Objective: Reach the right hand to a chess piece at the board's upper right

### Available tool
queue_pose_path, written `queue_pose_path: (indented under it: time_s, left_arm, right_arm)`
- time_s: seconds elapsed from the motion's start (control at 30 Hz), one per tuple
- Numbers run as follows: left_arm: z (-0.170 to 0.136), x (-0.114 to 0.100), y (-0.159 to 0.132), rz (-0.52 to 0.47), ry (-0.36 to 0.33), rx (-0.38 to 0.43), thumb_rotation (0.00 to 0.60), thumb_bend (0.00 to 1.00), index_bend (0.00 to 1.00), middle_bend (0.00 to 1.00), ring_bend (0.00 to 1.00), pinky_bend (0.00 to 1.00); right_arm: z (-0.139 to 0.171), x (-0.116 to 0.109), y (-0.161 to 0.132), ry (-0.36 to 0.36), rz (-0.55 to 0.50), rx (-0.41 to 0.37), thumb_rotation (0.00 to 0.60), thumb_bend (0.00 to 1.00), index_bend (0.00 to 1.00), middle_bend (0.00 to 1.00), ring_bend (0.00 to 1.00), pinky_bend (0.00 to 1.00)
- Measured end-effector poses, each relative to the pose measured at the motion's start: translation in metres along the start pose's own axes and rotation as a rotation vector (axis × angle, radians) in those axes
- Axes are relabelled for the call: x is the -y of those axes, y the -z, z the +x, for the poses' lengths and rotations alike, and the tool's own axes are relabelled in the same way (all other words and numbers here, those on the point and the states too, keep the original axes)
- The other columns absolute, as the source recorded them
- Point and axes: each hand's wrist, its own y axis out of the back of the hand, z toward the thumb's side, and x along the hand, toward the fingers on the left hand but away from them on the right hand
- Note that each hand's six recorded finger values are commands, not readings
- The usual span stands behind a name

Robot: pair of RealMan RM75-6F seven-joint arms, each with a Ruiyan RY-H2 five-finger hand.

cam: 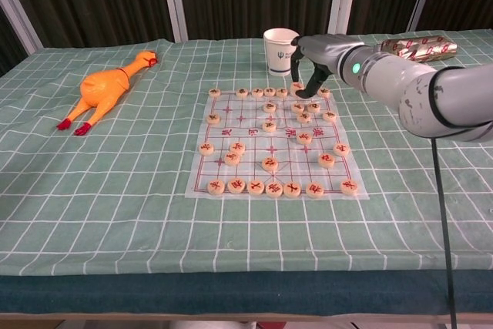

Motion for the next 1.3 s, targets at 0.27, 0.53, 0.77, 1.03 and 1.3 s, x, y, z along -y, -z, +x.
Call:
queue_pose_path:
  time_s: [0.27,0.53,0.77,1.03,1.3]
  left_arm:
    - [0.002,0.002,0.003,-0.004,0.015,-0.012,0.600,0.54,0.00,0.00,0.00,0.04]
    - [0.007,0.004,0.007,-0.012,0.029,-0.029,0.600,0.54,0.00,0.00,0.00,0.04]
    - [0.009,0.004,0.008,-0.020,0.034,-0.028,0.600,0.54,0.00,0.00,0.00,0.04]
    - [0.010,0.005,0.009,-0.025,0.048,-0.027,0.600,0.54,0.00,0.00,0.00,0.04]
    - [0.012,0.008,0.010,-0.026,0.065,-0.030,0.600,0.54,0.00,0.00,0.00,0.04]
  right_arm:
    - [-0.008,0.002,0.028,-0.017,-0.003,0.095,0.600,0.48,0.63,0.06,0.00,0.00]
    - [-0.014,0.014,0.017,-0.052,0.034,0.099,0.600,0.48,0.63,0.06,0.00,0.00]
    - [-0.019,0.015,0.002,-0.048,0.054,0.090,0.600,0.48,0.63,0.06,0.00,0.00]
    - [-0.023,0.015,-0.002,-0.060,0.062,0.114,0.600,0.48,0.63,0.06,0.00,0.00]
    - [-0.024,0.017,-0.006,-0.077,0.067,0.120,0.600,0.48,0.61,0.06,0.00,0.00]
